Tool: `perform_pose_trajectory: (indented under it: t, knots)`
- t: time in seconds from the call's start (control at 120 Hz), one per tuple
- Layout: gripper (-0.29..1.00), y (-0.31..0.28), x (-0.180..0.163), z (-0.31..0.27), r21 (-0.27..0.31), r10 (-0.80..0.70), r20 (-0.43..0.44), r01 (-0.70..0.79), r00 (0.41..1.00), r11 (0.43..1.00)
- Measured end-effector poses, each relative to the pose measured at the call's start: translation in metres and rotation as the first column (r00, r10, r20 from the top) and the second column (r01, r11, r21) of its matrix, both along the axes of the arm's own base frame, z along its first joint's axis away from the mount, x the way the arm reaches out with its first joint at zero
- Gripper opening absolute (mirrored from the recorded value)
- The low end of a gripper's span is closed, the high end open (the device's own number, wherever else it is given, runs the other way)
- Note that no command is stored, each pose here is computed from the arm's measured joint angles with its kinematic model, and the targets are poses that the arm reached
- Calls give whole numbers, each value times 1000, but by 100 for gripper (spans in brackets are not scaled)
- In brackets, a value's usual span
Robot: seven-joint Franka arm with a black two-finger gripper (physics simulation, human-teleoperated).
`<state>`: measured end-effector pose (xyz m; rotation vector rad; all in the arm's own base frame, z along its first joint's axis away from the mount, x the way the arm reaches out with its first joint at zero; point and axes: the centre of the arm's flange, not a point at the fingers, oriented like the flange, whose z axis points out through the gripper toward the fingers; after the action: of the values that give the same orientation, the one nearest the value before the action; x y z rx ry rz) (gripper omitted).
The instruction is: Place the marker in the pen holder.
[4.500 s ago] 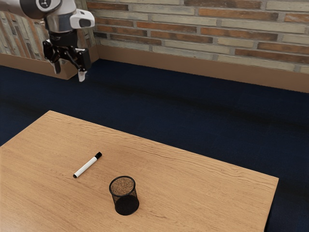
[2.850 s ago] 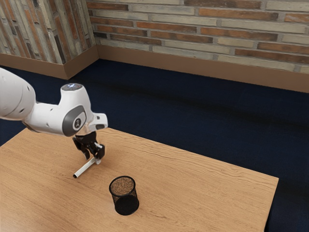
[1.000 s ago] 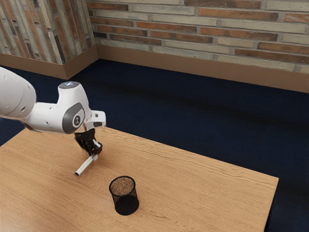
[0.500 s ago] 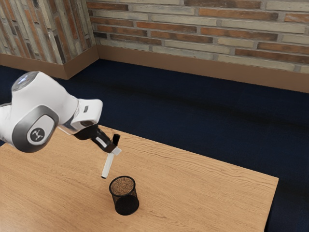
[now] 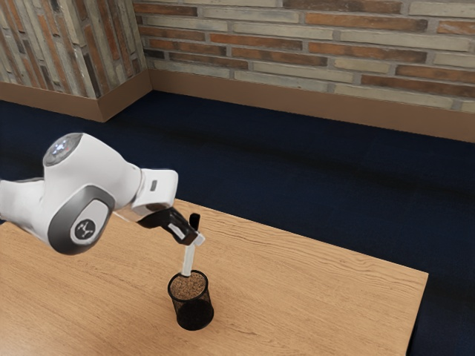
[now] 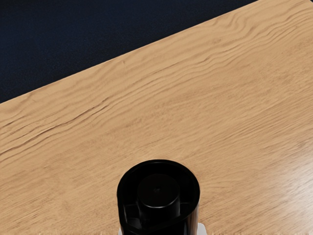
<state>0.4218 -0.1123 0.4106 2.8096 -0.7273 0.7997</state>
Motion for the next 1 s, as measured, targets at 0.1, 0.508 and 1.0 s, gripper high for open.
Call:
perform_pose_trajectory:
  t: [0.1,0.508,1.0]
  knots:
    - [0,0,0,-3,3,-1,-1,1,1000,1000]
    - [1,4,-15,-29,18,-7,-48,8,999,1000]
    - [63,120,124,297,205,262,-44,-248,964,947]
